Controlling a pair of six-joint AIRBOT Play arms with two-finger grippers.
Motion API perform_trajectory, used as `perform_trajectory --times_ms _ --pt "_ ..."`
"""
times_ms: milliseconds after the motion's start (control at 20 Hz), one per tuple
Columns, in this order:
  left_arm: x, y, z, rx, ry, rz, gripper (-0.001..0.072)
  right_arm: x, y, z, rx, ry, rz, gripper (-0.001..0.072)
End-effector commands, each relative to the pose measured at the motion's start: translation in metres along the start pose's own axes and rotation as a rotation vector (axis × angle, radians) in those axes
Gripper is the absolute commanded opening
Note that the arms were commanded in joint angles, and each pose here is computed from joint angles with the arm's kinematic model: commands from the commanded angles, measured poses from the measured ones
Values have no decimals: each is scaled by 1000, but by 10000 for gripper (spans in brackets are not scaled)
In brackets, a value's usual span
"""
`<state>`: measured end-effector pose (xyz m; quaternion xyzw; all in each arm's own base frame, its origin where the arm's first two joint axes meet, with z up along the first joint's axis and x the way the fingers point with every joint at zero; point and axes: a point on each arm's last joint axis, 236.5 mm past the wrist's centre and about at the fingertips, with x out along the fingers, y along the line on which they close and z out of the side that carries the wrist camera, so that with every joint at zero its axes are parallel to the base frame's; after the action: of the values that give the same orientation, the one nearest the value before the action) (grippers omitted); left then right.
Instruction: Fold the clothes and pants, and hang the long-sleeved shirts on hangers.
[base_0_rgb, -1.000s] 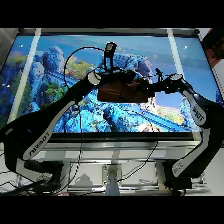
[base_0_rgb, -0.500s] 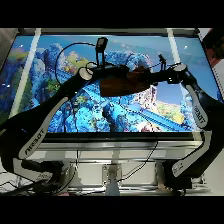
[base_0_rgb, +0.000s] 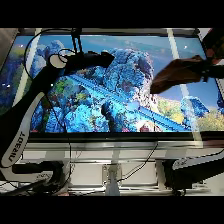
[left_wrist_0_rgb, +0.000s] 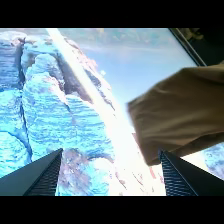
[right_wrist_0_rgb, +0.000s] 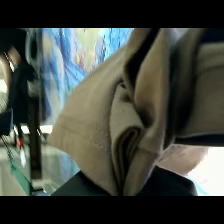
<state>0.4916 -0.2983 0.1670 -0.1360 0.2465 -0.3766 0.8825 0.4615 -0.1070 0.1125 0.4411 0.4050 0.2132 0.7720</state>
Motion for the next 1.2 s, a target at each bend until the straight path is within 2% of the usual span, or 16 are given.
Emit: perform_trajectory --times_ms 0,300,650,850,900,1000,1050,1150 --pt "-18 -13 10 17 -3 -30 678 -106 -23 2 69 -137 25 13" --pt "-21 -18 14 23 -9 -36 677 -254 -87 -12 140 -466 -48 13" --pt "-21 -18 14 22 -10 -36 677 -350 -178 -111 454 -690 -148 14" --pt "-21 -18 14 22 -10 -36 678 -371 -240 -195 871 -672 -350 15" --pt "-21 -18 14 22 -10 -36 677 -373 -250 -216 945 -642 -404 38" --pt "-21 -18 14 22 -10 -36 677 -374 -258 -237 1035 -614 -455 323" --pt "-21 -18 14 22 -10 -36 677 -375 -258 -237 1051 -619 -453 416" --pt "-21 -18 14 22 -10 -36 677 -375 -258 -233 1153 -663 -415 679"
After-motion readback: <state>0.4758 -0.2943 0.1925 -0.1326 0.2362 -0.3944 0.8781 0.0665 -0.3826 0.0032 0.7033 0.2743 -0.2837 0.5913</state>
